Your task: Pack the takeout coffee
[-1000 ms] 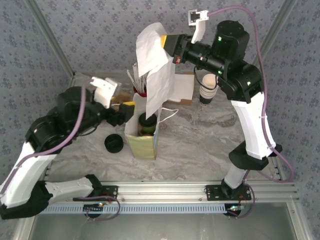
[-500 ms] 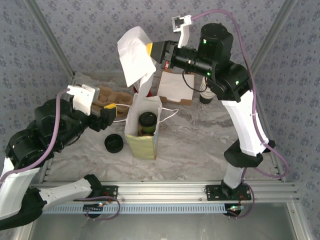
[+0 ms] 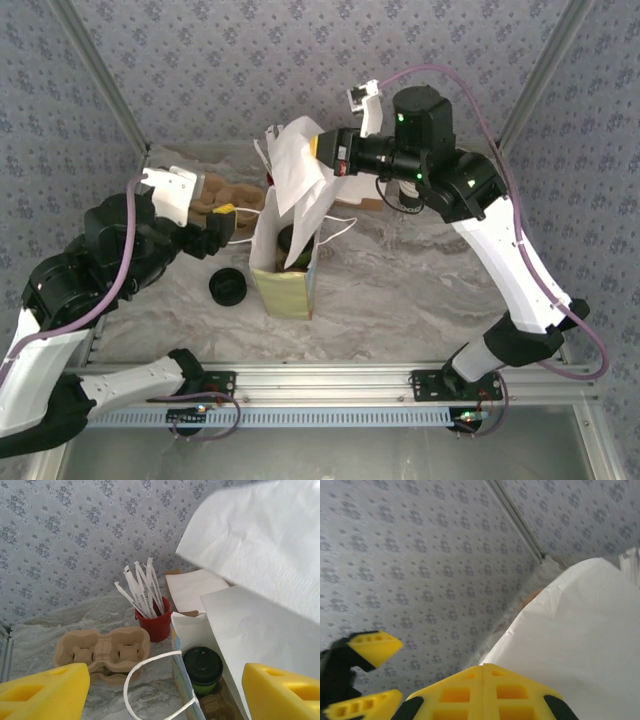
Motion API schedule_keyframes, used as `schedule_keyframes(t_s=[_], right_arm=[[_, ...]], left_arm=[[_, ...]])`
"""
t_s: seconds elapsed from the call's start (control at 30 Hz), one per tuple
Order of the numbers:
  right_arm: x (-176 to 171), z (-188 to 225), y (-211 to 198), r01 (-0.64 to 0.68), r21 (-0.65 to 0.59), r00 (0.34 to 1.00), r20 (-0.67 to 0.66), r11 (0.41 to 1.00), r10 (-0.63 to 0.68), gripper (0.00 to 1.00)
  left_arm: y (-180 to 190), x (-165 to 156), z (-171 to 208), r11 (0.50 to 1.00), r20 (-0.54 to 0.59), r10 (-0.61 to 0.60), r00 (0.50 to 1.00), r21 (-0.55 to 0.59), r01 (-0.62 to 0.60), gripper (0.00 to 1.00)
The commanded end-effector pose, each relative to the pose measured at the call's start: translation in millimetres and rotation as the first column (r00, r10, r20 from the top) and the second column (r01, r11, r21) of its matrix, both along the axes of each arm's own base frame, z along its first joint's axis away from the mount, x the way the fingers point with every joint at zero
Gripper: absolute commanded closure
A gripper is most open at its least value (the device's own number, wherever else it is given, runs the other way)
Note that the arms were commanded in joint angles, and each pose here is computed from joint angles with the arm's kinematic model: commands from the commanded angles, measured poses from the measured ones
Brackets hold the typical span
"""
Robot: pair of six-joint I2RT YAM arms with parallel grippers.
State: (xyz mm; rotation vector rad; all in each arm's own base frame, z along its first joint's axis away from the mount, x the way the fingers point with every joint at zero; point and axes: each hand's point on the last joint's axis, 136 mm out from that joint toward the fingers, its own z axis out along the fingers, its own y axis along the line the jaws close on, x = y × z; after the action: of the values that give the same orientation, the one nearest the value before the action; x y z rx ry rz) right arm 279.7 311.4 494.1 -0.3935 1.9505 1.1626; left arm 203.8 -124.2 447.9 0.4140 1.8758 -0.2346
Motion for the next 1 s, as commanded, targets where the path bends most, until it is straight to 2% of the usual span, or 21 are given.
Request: schedule_keyframes(t_s=[0.0,0.23,0.37,0.63,0.97], right_arm=[[-4,0,1,-0.024,0.019,1.000,0.000,1.000,0.024,1.00],[-2,-32,10,-0.053,-0.034,0.997,-0.062,0.998,0.051,1.00],[-8,-63,21,-0.099,-0.123,0.990,-0.115,0.987,0.085,1.00],[-15,-116,35,-0.152,-0.303,0.979,-0.179,0.941,0.100,1.00],[-14,-155,51,-0.169,-0.432,0.977,-0.191,0.886,0.094,1.00]], left_arm=[[1,4,-6,1.000,-0.016,0.022,1.000,0.001,-0.022,0.20],[-3,10,-17,1.000,-0.055,0.020,0.998,0.001,-0.020,0.20],[-2,12,-23,1.000,-0.071,0.027,0.997,0.001,-0.027,0.20],[-1,16,-27,0.999,-0.084,0.034,0.996,-0.005,-0.035,0.20],[1,20,-35,0.999,-0.104,0.044,0.994,-0.004,-0.044,0.20]])
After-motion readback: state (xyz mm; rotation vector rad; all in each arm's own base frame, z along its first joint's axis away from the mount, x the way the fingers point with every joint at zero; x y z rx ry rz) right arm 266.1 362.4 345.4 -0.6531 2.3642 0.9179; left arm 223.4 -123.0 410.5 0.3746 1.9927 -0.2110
